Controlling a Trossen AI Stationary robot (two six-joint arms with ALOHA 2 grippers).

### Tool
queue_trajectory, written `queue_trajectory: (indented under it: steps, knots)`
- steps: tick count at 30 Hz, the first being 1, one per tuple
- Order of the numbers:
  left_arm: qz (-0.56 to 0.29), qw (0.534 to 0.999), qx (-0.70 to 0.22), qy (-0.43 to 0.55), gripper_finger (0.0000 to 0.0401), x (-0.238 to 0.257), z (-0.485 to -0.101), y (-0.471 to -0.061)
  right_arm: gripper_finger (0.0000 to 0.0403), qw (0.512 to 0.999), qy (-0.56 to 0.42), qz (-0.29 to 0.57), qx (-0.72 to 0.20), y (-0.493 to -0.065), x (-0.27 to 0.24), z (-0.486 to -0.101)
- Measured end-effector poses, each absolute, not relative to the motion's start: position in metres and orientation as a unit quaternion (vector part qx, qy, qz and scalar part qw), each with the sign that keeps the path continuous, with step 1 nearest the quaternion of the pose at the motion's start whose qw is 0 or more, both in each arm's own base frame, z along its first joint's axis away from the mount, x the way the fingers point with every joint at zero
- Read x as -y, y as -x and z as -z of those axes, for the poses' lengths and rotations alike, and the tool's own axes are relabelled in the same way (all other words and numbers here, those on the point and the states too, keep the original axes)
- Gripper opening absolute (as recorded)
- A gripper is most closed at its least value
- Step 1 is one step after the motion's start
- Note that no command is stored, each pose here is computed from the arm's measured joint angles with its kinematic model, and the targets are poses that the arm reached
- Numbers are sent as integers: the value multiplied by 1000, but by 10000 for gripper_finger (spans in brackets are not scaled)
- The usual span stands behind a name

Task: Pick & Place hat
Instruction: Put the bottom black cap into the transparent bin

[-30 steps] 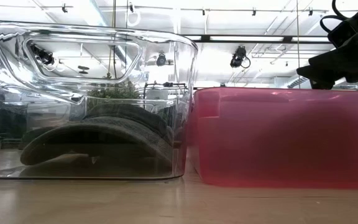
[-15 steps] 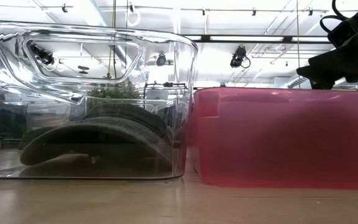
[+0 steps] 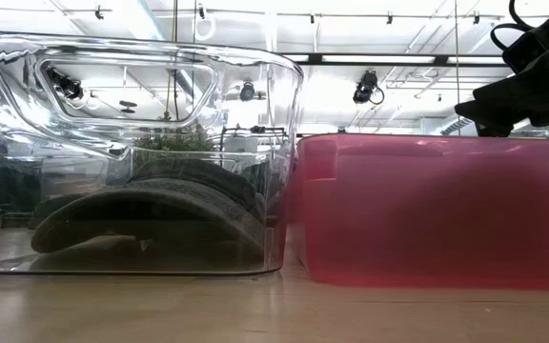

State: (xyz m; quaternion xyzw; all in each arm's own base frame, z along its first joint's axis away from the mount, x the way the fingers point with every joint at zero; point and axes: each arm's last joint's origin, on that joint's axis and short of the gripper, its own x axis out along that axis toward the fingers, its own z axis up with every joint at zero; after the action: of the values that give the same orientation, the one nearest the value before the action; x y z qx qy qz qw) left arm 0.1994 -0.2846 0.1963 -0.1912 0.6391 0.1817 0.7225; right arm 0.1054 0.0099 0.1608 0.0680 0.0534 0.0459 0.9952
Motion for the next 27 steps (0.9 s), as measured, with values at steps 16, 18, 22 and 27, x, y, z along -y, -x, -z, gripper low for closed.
queue_trajectory:
  steps: [16,18,22,27]
  knots:
    - [-57,872,-481,72,7,326,-268,-183,160,995,-68,-46,-53,-105,-10,-161]
    - [-46,894,-443,40,7,328,-279,-185,160,995,-68,-46,-53,-105,-10,-161]
    - [-39,919,-391,-30,7,326,-290,-191,160,995,-68,-46,-53,-105,-10,-161]
    - [-48,923,-368,-99,7,317,-292,-205,160,995,-68,-46,-54,-105,-10,-161]
